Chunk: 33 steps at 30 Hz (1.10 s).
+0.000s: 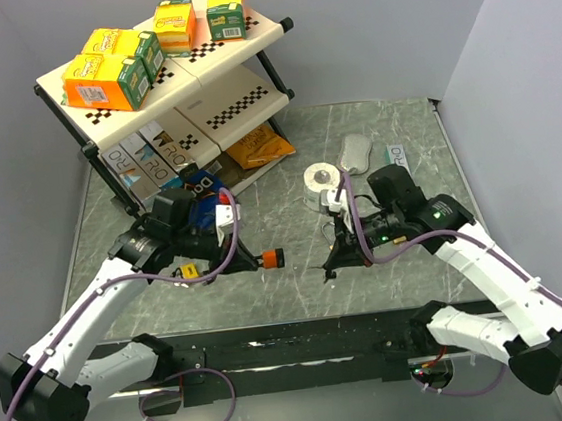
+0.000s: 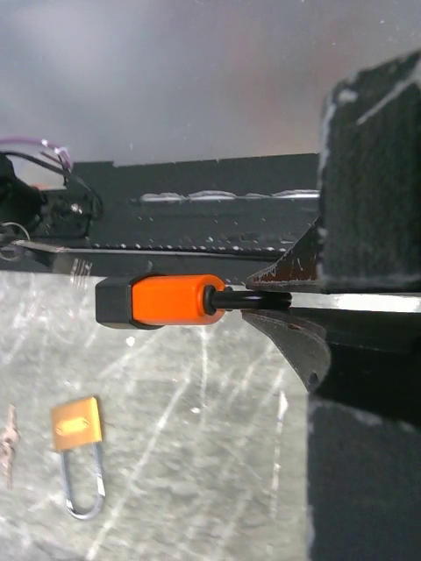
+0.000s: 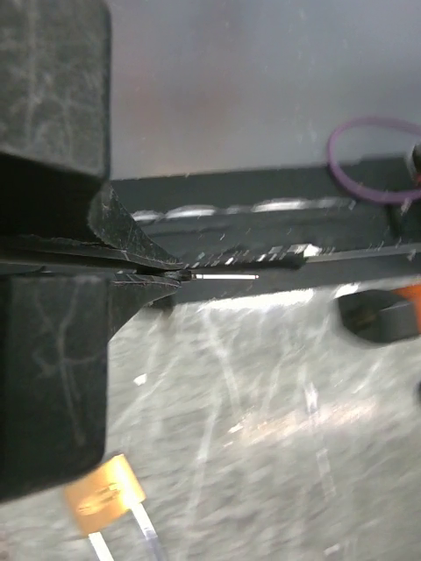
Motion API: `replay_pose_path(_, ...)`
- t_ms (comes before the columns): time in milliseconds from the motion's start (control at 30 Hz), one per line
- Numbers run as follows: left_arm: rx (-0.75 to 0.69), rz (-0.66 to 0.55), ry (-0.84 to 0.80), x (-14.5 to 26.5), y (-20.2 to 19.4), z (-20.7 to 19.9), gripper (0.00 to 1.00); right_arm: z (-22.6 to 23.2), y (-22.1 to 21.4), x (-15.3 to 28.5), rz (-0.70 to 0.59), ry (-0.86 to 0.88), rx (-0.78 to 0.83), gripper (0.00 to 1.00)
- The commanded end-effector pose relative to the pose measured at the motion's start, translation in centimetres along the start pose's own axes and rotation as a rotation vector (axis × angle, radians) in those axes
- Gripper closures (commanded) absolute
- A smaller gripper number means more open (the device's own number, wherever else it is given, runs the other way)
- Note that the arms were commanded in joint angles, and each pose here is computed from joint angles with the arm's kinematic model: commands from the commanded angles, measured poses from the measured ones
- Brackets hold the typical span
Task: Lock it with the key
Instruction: Lock the lock, then place the key at the center of the board.
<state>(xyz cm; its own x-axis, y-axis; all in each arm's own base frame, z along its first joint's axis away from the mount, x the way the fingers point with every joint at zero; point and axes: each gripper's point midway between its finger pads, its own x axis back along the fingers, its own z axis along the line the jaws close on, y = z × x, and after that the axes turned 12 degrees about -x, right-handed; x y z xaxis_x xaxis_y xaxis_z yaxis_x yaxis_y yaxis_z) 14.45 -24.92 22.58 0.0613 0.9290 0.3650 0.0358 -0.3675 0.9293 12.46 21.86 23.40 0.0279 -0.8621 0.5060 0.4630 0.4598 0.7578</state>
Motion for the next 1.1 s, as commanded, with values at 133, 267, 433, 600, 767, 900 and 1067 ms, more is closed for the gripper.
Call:
replay_pose_path(133,0.015,-0.037,0.017,0.7,-0.2,0.9,0.99,-6.7,-0.6,-1.7,-0.022,-0.195,-0.250,1.00)
replay_pose_path(267,0.051,-0.022,0.056,0.4,-0.6,1.9,0.99,-10.8,-1.1,-4.7,0.018,-0.232,-0.412,1.00)
replay_pose_path(433,0.079,-0.003,0.085,0.3,-1.4,2.3,0.99,-14.7,-1.7,-7.6,0.033,-0.264,-0.497,1.00)
replay_pose_path(600,0.086,-0.014,0.095,0.2,-1.7,2.3,0.99,-17.0,-2.8,-9.9,0.077,-0.256,-0.575,1.00)
replay_pose_path(767,0.088,0.002,0.103,0.3,-2.2,2.2,0.99,-19.1,-4.5,-11.6,0.116,-0.228,-0.715,1.00)
replay_pose_path(900,0.091,0.011,0.107,0.2,-2.7,2.3,0.99,-20.7,-4.6,-11.7,0.100,-0.250,-0.748,1.00)
replay_pose_path(1067,0.108,0.010,0.096,-0.1,-3.1,2.2,0.99,-21.5,-3.9,-11.6,0.081,-0.249,-0.750,0.91)
